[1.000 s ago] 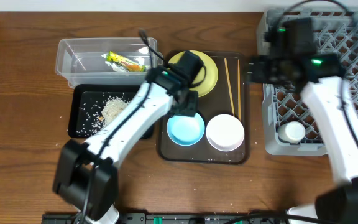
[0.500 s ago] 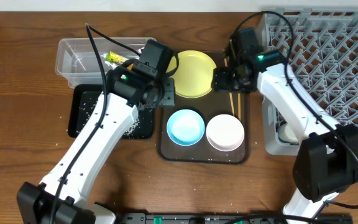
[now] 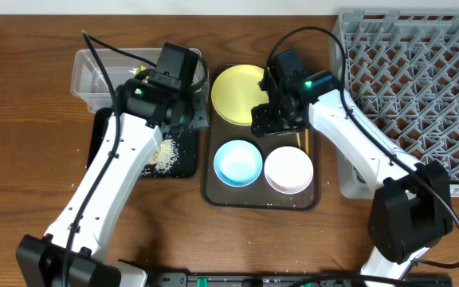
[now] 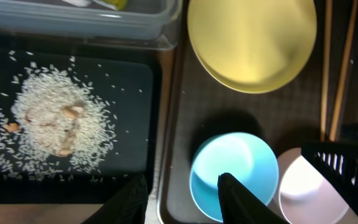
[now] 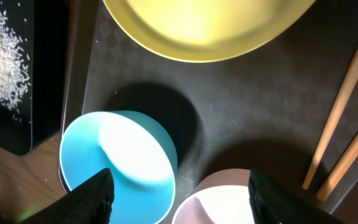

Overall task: Sort waste into correct bins and load items into the dishwasher rack
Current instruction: 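Grasp the light-blue bowl rim with the right gripper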

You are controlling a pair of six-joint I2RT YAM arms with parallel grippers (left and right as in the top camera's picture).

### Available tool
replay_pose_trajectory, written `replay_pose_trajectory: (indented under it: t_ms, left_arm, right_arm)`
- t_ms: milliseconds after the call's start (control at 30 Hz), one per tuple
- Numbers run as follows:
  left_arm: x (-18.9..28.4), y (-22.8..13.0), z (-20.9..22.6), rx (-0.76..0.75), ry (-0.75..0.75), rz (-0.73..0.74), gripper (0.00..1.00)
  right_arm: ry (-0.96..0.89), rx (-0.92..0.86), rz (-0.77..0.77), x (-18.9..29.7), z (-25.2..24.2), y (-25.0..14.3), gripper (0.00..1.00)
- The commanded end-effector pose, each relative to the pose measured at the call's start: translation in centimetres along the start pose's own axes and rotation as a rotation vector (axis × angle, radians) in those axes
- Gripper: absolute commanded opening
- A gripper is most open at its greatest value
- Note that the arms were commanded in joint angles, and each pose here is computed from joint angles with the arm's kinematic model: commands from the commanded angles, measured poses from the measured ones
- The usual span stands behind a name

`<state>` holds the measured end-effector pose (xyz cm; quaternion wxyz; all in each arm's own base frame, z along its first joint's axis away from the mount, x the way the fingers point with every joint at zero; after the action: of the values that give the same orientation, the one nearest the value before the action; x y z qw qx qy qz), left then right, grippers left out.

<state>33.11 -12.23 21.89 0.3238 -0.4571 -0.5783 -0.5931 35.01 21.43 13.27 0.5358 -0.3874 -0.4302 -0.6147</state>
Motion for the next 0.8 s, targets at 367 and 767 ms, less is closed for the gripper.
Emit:
replay_pose_trajectory:
  t_ms: [367,767]
  left_arm:
    - [0.1,0.1,2.9,0.069,0.035,0.013,0.41]
    - [0.1,0.2,3.6,0.081,0.063,0.008,0.42]
  right_arm:
    - [-0.052,0.164,0.132,-5.2,0.3,-2.1,0.48]
    - [-0.074,0.201,0.194,-7.1,-0.2,-3.3,0.15]
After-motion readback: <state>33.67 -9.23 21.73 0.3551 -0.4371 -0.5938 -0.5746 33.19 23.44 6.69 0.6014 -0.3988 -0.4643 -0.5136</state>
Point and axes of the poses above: each gripper's point midway between its finger pads, its own x axis back along the fingers, its own z axis along the line the jaws close on, y = z × x, the point moved 3 cm from there along x, back along the fingers, and after that the axes turned 15 degrees about -x, right-handed, at the moved point
